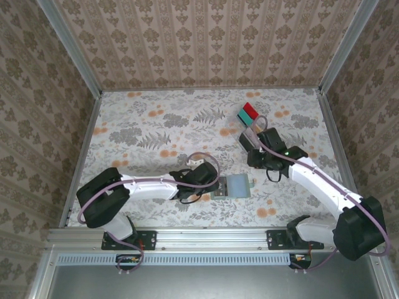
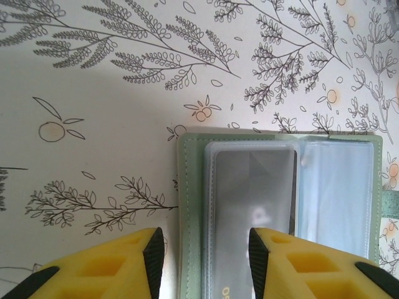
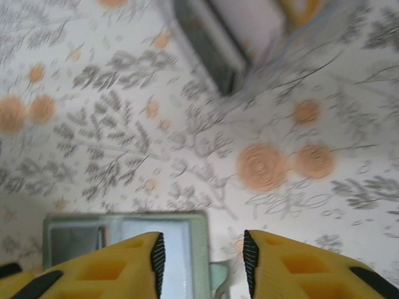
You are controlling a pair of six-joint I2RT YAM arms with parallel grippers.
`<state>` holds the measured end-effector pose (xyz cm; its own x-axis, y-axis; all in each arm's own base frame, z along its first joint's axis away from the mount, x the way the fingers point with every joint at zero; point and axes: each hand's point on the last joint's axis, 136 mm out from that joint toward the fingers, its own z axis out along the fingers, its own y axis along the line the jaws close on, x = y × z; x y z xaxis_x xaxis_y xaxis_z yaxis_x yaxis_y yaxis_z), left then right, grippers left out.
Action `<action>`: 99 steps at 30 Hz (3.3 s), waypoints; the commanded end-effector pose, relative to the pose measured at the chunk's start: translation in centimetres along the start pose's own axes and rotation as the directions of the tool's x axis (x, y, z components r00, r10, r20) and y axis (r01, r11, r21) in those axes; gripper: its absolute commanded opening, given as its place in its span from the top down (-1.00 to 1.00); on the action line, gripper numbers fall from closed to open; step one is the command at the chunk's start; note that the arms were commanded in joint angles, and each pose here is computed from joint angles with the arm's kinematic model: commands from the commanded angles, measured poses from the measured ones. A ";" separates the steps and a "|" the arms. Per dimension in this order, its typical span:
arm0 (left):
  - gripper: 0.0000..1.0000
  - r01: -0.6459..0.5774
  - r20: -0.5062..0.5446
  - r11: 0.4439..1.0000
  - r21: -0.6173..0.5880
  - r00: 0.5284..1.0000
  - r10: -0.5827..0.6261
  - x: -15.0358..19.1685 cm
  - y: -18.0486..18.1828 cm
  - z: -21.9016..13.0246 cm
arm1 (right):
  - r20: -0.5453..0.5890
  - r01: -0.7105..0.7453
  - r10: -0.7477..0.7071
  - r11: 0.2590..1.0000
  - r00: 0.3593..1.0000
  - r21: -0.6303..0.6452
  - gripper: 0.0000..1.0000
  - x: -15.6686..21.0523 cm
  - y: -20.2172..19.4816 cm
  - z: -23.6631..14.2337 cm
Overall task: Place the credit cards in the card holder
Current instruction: Rotate the storage box at the center of the table, then pick up the credit card from the storage box.
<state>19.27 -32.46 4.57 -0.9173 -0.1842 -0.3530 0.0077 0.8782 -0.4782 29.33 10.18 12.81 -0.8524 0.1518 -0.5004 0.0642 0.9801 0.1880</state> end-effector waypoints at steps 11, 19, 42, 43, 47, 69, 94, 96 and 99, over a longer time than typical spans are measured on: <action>-0.05 -0.048 0.067 0.999 0.014 0.997 0.047 -2.4 -0.8 -2.2 | -0.054 0.001 0.000 1.000 0.999 0.025 0.01 -6.8 -1.9 1.5; -0.12 -0.047 0.075 0.998 0.033 0.996 0.044 -3.6 -0.8 -2.9 | -0.019 0.013 -0.010 0.985 1.000 0.172 -0.10 -10.7 -3.6 2.6; -0.19 -0.045 0.102 0.996 0.081 0.994 0.036 -4.7 -1.5 -4.1 | -0.195 -0.193 0.137 0.933 0.971 -0.305 -0.16 -11.4 1.2 7.2; -0.19 -0.043 0.102 0.996 0.081 0.994 0.034 -4.7 -1.4 -4.0 | -0.201 -0.183 0.124 0.932 0.972 -0.314 -0.16 -11.1 1.5 7.1; -0.18 -0.038 0.098 0.995 0.088 0.995 0.029 -4.6 -1.5 -4.0 | -0.205 -0.130 0.071 0.947 0.976 -0.294 -0.13 -10.1 2.0 6.7; -0.20 -0.044 0.102 0.995 0.084 0.994 0.035 -4.9 -1.4 -4.3 | -0.140 0.306 -0.280 0.927 0.950 0.217 0.19 -10.9 1.5 4.8; -0.21 -0.024 0.094 0.996 0.085 0.995 0.016 -4.6 -1.0 -4.0 | -0.221 0.461 -0.405 0.744 0.887 0.484 0.27 -10.5 0.0 7.5; -0.21 -0.025 0.094 0.996 0.085 0.995 0.017 -4.6 -1.0 -4.1 | -0.212 0.459 -0.410 0.736 0.887 0.497 0.27 -10.6 0.0 7.3; -0.21 -0.026 0.092 0.996 0.087 0.996 0.018 -4.6 -1.1 -4.0 | -0.194 0.448 -0.409 0.737 0.892 0.506 0.29 -10.9 0.0 6.9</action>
<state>21.82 -30.85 9.24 -0.8794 -0.2060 -0.4293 0.0559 0.8506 -0.5228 41.91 10.49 11.02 -0.8967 -0.2870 -0.3369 -0.1120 0.8836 -0.4548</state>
